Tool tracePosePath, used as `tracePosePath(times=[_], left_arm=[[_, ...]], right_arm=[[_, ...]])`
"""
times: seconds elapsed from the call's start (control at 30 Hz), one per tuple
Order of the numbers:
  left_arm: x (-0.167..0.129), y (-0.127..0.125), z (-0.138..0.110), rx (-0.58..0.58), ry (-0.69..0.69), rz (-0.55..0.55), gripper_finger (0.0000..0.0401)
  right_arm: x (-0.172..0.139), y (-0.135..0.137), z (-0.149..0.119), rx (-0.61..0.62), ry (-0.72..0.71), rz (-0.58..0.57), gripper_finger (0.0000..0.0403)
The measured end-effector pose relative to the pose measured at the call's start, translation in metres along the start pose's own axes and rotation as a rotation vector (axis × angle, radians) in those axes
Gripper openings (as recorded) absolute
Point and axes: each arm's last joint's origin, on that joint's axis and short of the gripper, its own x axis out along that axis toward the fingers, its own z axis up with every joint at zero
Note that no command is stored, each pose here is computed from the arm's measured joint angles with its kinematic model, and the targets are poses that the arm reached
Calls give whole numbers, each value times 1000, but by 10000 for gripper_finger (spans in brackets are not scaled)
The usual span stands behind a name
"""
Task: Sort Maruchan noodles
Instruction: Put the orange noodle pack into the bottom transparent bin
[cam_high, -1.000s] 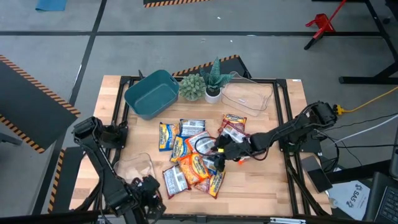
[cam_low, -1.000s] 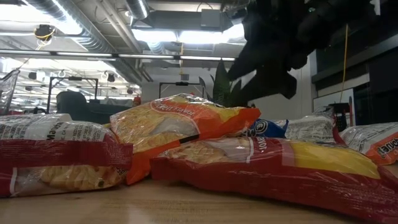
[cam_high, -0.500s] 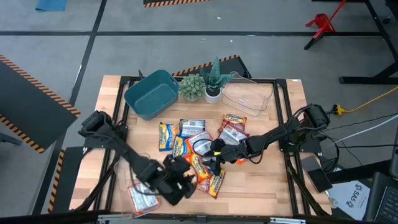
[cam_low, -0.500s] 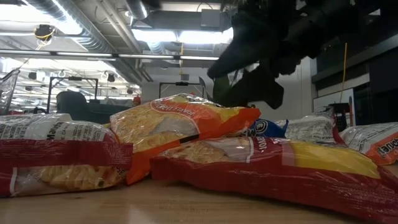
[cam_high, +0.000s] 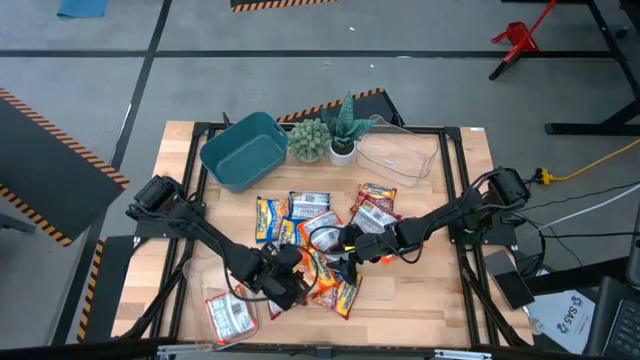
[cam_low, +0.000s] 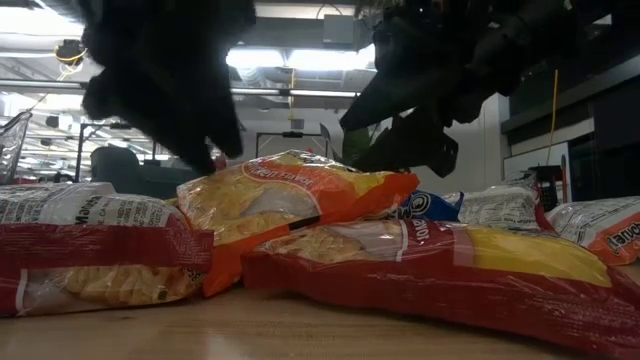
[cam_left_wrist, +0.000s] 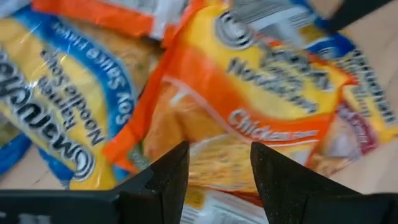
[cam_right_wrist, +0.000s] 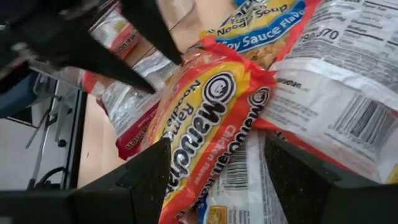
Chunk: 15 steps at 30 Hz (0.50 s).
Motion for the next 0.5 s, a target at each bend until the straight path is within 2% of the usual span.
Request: tracePosePath(times=[0.23, 0.5], left_arm=[[14, 14, -11, -27, 40, 2, 166], [18, 17, -12, -38, 42, -11, 166]], right_arm=[[8, -3, -5, -11, 12, 5, 255], [22, -2, -8, 3, -22, 48, 331]])
